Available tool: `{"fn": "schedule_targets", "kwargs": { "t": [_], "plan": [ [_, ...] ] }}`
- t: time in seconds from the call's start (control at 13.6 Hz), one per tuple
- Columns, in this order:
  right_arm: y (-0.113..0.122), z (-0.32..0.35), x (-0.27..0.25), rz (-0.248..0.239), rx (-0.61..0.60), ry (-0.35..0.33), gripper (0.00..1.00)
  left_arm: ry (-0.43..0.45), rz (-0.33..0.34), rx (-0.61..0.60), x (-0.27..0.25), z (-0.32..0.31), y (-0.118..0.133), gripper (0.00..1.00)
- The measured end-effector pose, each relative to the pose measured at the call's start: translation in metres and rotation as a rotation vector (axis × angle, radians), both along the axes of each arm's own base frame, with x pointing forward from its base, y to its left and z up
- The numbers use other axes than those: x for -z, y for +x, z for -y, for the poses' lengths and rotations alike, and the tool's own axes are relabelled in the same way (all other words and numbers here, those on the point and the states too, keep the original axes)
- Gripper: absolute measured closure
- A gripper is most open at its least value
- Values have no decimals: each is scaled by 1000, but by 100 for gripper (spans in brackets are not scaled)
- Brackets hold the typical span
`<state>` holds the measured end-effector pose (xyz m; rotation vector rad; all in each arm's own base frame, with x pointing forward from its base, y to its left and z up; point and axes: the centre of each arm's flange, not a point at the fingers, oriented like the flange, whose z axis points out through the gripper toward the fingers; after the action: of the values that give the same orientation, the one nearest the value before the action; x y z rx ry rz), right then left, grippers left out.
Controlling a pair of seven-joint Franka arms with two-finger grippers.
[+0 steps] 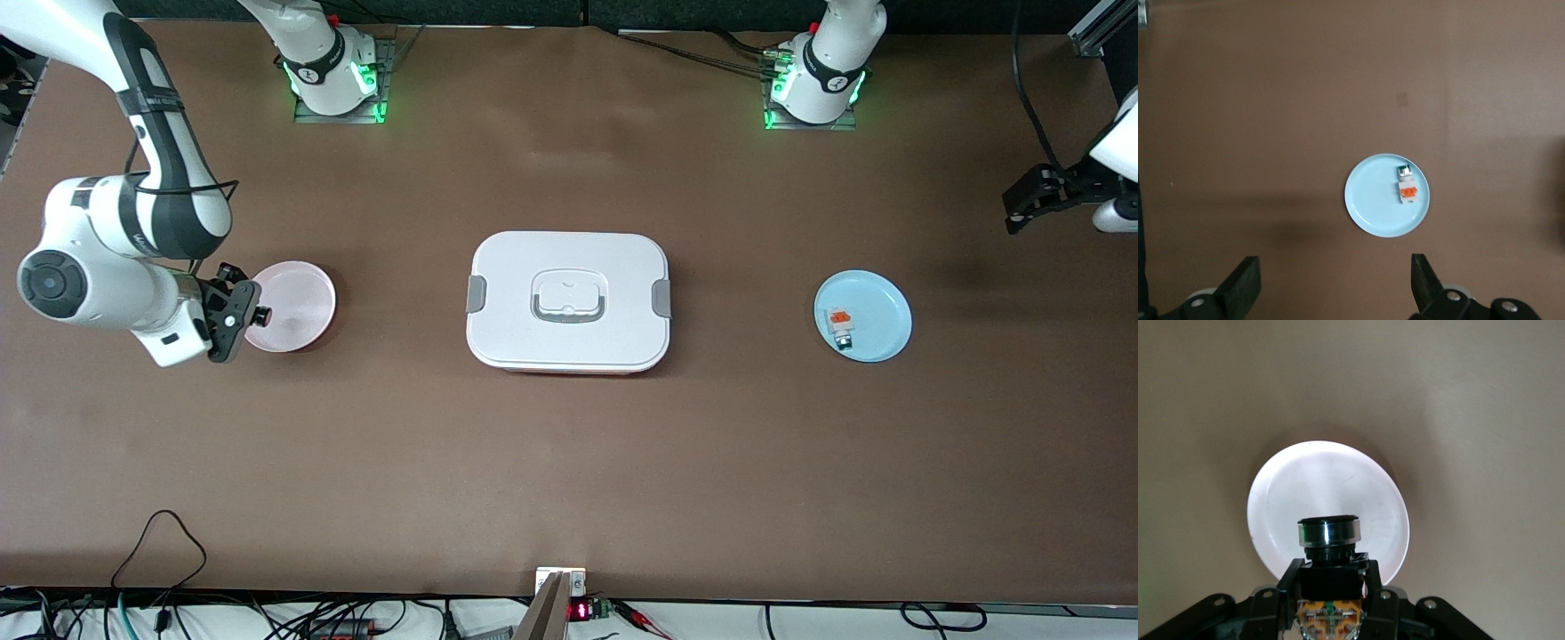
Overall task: Transfer orange switch to right arm and place
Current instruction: 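Move the switch with the right gripper over the white plate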
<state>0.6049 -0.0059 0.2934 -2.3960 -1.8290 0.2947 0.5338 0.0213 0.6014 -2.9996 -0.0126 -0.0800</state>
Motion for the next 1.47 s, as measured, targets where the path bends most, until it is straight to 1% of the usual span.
{"fn": "schedule_targets", "kwargs": {
  "t": [0.15,0.29,0.37,0.74,0.96,1.18,1.47],
  "plan": [
    [-11,-2,22,12,-63,19,59,-33,3,-61,0,-2,-1,1],
    [-21,-3,38,21,-113,33,59,-104,8,-132,0,-24,-3,1],
    [-24,-1,45,31,-144,42,59,-121,10,-156,0,-35,-4,1],
    [-51,22,79,43,-206,73,59,-161,12,-170,0,-34,-4,1],
    [-54,19,82,52,-220,77,59,-165,13,-172,0,-34,-4,1],
    [-53,17,85,74,-228,79,59,-164,12,-169,0,-32,-4,1],
    [-56,16,99,55,-254,93,59,-167,5,-174,5,-36,1,1]
  ]
}}
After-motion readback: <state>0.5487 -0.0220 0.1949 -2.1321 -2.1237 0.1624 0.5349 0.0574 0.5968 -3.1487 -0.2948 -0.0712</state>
